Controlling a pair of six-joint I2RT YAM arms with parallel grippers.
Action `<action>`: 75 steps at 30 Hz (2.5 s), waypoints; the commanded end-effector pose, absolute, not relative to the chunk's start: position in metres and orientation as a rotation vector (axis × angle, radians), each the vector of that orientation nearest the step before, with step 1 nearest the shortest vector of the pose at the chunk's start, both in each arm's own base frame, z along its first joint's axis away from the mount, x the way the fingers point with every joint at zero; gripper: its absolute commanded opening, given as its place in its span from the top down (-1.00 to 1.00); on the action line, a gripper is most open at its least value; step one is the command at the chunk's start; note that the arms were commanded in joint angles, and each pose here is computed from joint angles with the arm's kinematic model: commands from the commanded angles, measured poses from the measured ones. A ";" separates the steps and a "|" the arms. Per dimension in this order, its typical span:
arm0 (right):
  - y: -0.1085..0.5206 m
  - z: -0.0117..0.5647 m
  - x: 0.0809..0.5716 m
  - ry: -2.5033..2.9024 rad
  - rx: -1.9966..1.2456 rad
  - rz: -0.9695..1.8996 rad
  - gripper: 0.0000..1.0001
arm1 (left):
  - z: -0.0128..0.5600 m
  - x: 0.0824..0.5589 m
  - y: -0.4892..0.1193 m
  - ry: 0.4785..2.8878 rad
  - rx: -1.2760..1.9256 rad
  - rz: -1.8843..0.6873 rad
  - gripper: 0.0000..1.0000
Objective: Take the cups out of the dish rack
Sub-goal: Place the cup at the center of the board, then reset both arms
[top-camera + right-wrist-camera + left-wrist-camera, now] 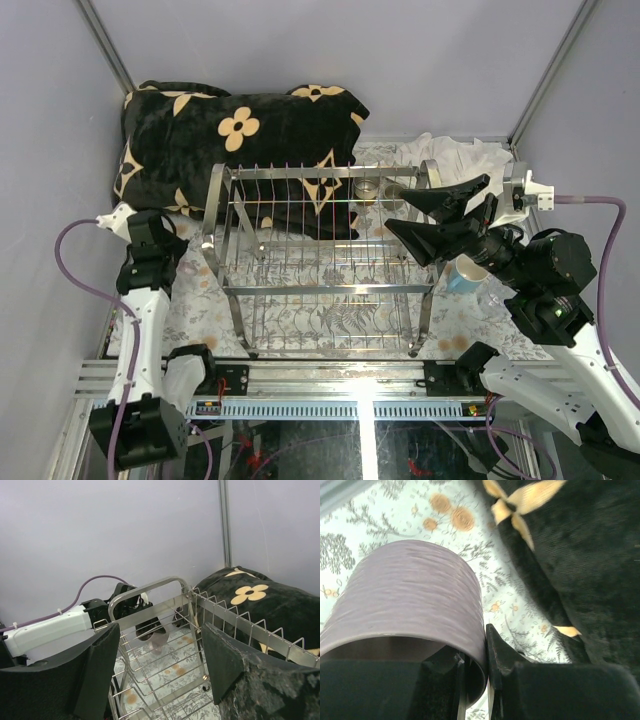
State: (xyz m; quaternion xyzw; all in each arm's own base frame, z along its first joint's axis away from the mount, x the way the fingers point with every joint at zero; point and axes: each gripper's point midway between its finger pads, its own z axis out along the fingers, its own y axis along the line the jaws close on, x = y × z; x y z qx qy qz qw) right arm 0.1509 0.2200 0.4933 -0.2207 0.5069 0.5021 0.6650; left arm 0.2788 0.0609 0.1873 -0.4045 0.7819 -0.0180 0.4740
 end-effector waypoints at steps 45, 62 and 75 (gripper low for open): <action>0.205 0.514 0.151 1.095 -0.454 1.075 -0.50 | 0.082 0.329 0.058 2.255 -1.073 -0.205 0.65; 0.208 0.511 0.155 1.106 -0.454 1.075 -0.51 | 0.127 0.324 0.063 2.127 -1.070 -0.192 -0.37; 0.222 0.496 0.174 1.182 -0.446 1.068 -0.91 | 0.245 0.300 0.037 1.781 -0.928 -0.395 -0.78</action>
